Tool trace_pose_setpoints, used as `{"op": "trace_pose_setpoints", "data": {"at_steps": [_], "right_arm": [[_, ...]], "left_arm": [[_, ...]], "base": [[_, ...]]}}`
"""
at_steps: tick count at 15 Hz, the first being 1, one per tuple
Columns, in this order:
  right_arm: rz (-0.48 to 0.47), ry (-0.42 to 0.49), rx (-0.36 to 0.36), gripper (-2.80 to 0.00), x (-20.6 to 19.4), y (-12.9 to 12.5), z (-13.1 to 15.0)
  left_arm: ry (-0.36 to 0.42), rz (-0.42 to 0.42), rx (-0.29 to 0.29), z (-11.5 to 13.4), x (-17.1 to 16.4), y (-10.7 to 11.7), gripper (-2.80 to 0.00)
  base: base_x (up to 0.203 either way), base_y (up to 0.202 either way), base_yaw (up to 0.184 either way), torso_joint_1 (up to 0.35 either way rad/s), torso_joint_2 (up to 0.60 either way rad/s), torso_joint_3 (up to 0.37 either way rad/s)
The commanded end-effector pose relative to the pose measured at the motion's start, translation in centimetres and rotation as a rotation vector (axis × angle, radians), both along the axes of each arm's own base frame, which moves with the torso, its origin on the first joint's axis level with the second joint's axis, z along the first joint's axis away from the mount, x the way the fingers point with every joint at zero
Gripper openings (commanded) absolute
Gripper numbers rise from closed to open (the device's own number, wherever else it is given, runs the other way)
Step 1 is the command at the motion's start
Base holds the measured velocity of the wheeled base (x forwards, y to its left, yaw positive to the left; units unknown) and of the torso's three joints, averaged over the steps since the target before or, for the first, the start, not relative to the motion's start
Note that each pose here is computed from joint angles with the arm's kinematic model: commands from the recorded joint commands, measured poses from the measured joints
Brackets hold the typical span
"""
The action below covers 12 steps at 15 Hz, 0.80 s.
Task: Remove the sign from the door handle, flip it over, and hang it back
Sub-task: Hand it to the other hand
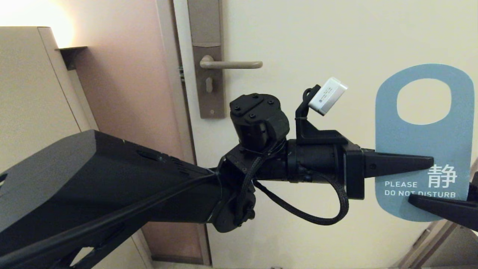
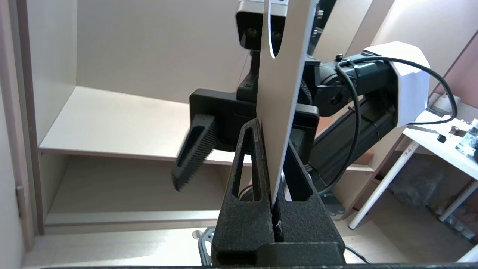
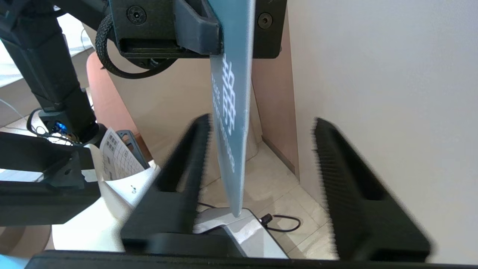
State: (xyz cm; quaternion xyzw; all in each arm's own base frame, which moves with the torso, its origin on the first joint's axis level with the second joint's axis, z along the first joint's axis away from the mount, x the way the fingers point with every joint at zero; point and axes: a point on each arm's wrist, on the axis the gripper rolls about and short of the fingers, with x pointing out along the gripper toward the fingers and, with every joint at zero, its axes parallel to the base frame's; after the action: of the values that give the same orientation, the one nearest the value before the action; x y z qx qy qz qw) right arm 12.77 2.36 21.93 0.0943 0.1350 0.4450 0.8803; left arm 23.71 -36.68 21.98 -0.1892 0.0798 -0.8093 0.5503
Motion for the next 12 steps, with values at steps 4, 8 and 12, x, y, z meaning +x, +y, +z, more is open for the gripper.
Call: {"op": "trace_pose_setpoints", "data": {"at_steps": [4, 8, 12], "right_arm": [[0.005, -0.006, 0.003, -2.80, -0.08, 0.00, 0.14], [0.005, -0.016, 0.004, -2.80, -0.35, -0.01, 0.26], [0.005, -0.016, 0.005, -2.80, -0.47, -0.02, 0.23]], "left_arm": [[0.002, -0.011, -0.001, -0.16, -0.17, -0.16, -2.80], [0.004, -0.018, 0.003, -0.26, -0.47, -0.29, -2.80], [0.006, -0.022, 0.006, -0.38, -0.63, -0.37, -2.80]], "base": [[0.000, 0.000, 0.000, 0.000, 0.00, 0.000], [0.000, 0.000, 0.000, 0.000, 0.00, 0.000], [0.000, 0.000, 0.000, 0.000, 0.00, 0.000]]}}
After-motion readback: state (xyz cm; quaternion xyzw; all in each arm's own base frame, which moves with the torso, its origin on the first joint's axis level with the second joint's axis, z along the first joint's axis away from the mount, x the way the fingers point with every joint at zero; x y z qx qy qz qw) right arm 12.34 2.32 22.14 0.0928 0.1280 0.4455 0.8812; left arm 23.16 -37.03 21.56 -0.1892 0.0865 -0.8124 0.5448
